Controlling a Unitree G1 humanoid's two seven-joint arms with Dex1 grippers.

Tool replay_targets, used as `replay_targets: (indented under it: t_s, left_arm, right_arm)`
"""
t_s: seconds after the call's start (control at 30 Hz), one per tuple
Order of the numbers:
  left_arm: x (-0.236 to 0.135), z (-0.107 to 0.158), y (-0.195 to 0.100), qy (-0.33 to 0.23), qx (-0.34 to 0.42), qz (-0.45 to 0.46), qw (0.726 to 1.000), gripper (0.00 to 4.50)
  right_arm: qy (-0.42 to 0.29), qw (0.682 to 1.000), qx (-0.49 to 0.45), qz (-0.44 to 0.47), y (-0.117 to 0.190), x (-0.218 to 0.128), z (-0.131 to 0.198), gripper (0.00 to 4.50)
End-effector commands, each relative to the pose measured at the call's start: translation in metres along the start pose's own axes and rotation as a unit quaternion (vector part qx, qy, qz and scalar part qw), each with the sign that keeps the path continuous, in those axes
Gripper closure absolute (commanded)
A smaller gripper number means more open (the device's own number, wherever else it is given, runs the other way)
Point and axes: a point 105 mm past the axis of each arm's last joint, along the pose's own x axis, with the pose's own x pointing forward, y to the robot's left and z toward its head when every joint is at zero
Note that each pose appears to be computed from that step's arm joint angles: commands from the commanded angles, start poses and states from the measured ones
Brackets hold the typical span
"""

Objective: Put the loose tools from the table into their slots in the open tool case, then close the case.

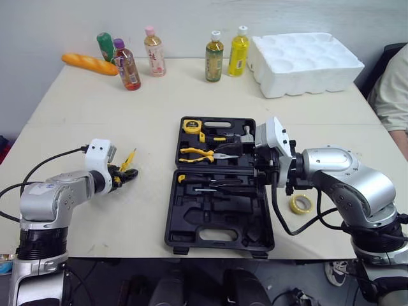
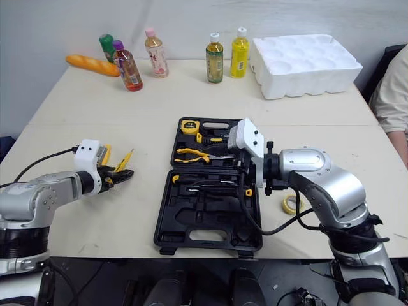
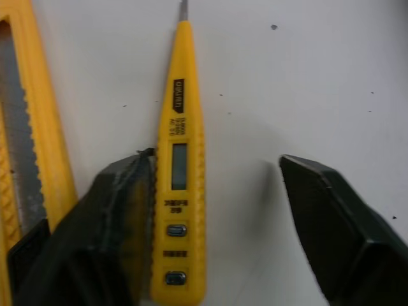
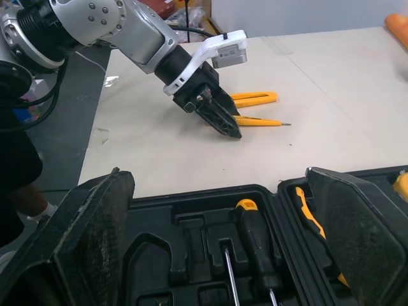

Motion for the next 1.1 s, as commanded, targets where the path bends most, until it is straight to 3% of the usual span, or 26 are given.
replay_targets:
  t_s: [0.03,0.1,0.23,0.33,0.47,0.6,0.7,0.87,1.1]
  left_arm:
    - [0.003,-0.010,-0.012,0.019,0.000,-0.031,0.999,3.02]
    - [0.000,-0.006,-0.007,0.010,0.016,-0.020,1.000,3.90]
    - [-0.018,0.035,-0.010,-0.069,0.127,-0.029,0.989,4.01]
    - [-0.037,0.056,-0.053,-0.104,0.258,-0.145,0.949,4.01]
    - [-0.053,0.044,-0.104,-0.065,0.352,-0.287,0.888,4.01]
    - [-0.051,0.030,-0.131,-0.027,0.388,-0.354,0.851,4.01]
    - [-0.046,0.011,-0.149,0.021,0.439,-0.400,0.804,4.01]
    - [-0.028,0.002,-0.149,0.053,0.472,-0.394,0.787,4.01]
    - [-0.008,0.002,-0.158,0.041,0.528,-0.389,0.754,4.01]
  right_arm:
    - [-0.009,1.000,-0.026,0.001,0.003,-0.001,0.011,0.00]
    - [-0.006,1.000,-0.025,-0.002,0.003,-0.002,0.010,0.00]
    - [0.008,1.000,-0.021,-0.004,0.006,-0.009,0.005,0.00]
    - [0.025,1.000,-0.011,-0.010,0.008,-0.021,-0.002,0.00]
    - [0.056,0.998,0.010,-0.022,0.014,-0.039,-0.015,0.00]
    - [0.082,0.996,0.032,-0.032,0.023,-0.053,-0.026,0.00]
    - [0.107,0.992,0.049,-0.044,0.033,-0.061,-0.040,0.00]
    - [0.100,0.992,0.057,-0.058,0.039,-0.059,-0.040,0.00]
    - [0.112,0.989,0.065,-0.076,0.041,-0.065,-0.050,0.00]
